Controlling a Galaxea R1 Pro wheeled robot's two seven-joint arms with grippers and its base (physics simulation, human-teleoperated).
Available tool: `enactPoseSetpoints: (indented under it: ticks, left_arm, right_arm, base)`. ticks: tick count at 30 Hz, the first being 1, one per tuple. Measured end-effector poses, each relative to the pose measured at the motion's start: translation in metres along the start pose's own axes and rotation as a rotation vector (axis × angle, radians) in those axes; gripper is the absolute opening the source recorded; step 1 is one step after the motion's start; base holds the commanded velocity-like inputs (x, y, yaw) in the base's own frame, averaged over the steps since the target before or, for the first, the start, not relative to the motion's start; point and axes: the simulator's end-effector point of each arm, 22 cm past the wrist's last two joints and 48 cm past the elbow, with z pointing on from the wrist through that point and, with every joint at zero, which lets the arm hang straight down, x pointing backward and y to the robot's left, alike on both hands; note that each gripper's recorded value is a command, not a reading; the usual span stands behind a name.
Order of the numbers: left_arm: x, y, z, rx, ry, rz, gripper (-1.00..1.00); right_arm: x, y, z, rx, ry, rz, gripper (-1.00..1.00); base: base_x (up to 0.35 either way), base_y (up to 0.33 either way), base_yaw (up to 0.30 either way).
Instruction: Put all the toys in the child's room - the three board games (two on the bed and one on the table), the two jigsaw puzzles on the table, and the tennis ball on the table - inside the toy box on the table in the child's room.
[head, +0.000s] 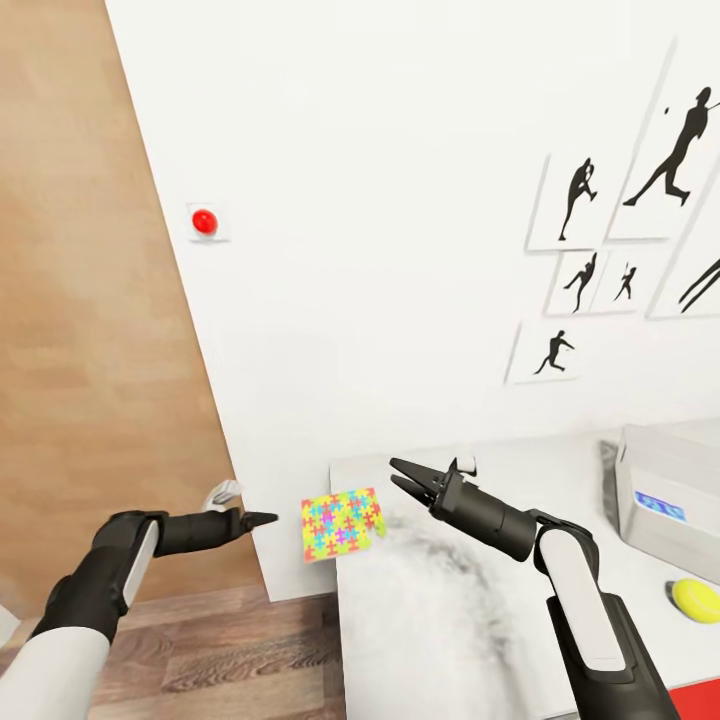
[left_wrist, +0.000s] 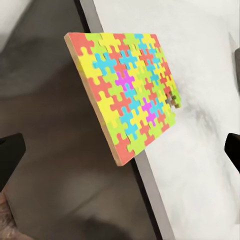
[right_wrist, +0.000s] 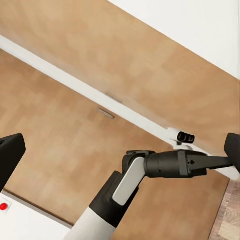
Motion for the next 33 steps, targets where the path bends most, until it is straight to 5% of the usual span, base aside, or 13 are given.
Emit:
enactPoseSetpoints:
  ticks: [18,33]
  left_arm:
    - [0.006,0.012,0.008,0.038,-0.014,-0.005,1.00]
    - [0.018,0.013,0.010,0.145,-0.007,-0.018,1.00]
  right_arm:
    - [0.008,-0.023,-0.004,0.003,-0.006,-0.001,1.00]
    - [0.017,-0.042,-0.007,0.003,-0.006,-0.002,1.00]
  base:
    - [0.000,0.000,0.000]
    - [0.000,0.000,0.000]
